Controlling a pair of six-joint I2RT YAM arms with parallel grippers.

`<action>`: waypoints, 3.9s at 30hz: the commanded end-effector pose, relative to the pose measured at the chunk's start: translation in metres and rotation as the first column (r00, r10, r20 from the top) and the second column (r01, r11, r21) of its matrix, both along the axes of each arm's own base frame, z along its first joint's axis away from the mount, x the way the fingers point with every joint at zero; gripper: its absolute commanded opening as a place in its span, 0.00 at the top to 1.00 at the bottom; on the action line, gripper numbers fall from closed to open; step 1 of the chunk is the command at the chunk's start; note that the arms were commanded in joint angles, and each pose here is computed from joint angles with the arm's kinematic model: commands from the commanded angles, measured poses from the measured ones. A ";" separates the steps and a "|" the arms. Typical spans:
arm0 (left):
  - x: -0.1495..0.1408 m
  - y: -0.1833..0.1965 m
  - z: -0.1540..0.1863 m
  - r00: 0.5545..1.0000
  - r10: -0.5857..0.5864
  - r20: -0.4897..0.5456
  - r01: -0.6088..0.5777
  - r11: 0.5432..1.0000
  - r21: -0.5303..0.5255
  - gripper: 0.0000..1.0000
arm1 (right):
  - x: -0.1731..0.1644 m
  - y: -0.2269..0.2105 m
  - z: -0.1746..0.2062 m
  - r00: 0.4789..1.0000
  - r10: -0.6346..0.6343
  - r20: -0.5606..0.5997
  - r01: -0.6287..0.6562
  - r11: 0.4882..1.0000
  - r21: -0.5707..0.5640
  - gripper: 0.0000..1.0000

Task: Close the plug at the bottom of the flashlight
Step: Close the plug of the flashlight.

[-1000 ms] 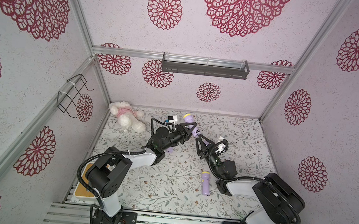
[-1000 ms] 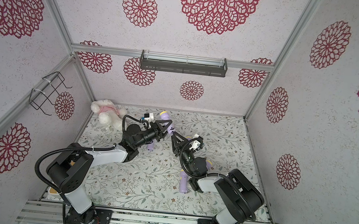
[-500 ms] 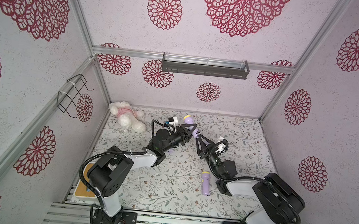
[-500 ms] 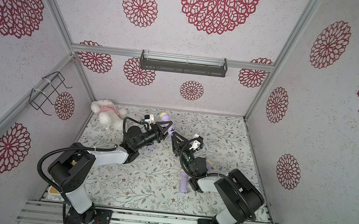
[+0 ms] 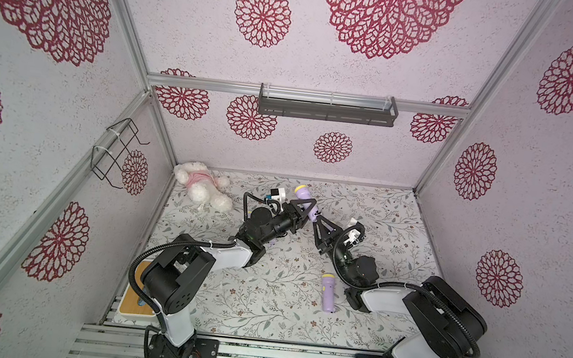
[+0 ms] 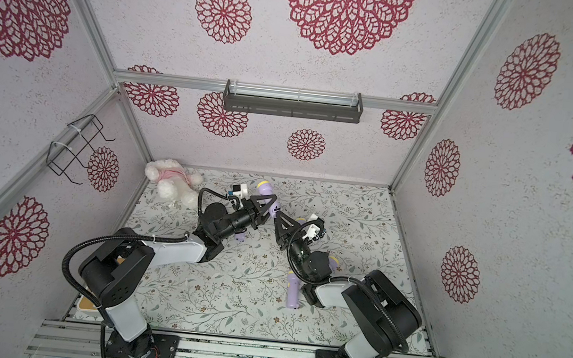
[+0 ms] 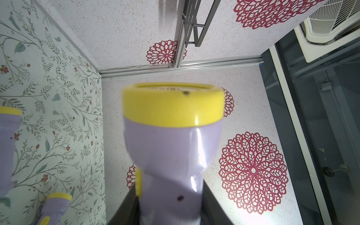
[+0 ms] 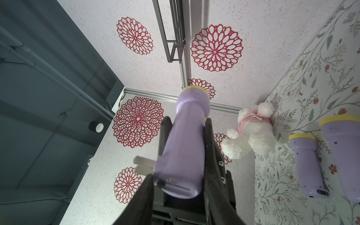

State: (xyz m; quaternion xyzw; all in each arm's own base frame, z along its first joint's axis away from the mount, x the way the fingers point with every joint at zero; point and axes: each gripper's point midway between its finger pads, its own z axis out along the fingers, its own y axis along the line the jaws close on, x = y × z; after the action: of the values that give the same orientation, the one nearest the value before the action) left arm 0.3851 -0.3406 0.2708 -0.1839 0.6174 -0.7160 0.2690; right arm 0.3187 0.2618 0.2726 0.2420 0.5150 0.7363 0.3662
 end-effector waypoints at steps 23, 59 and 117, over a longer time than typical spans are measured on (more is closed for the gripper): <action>-0.003 -0.003 0.015 0.999 -0.007 0.038 0.009 0.998 -0.064 1.00 | -0.007 -0.013 0.044 0.993 -0.037 0.111 0.024 0.993 0.117 0.61; -0.006 -0.010 0.012 0.999 -0.027 0.037 0.030 0.998 -0.063 1.00 | 0.002 0.000 0.031 0.998 0.002 0.061 -0.010 0.992 0.128 0.67; -0.015 -0.016 0.016 0.998 -0.044 0.049 0.047 0.996 -0.080 1.00 | 0.002 -0.002 0.030 0.998 -0.011 0.056 0.003 0.991 0.134 0.69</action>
State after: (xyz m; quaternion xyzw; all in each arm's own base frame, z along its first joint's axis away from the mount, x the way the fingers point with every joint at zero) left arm 0.3906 -0.3394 0.2724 -0.2029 0.5948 -0.7252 0.2813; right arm 0.3245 0.2640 0.2702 0.2639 0.5026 0.7442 0.3522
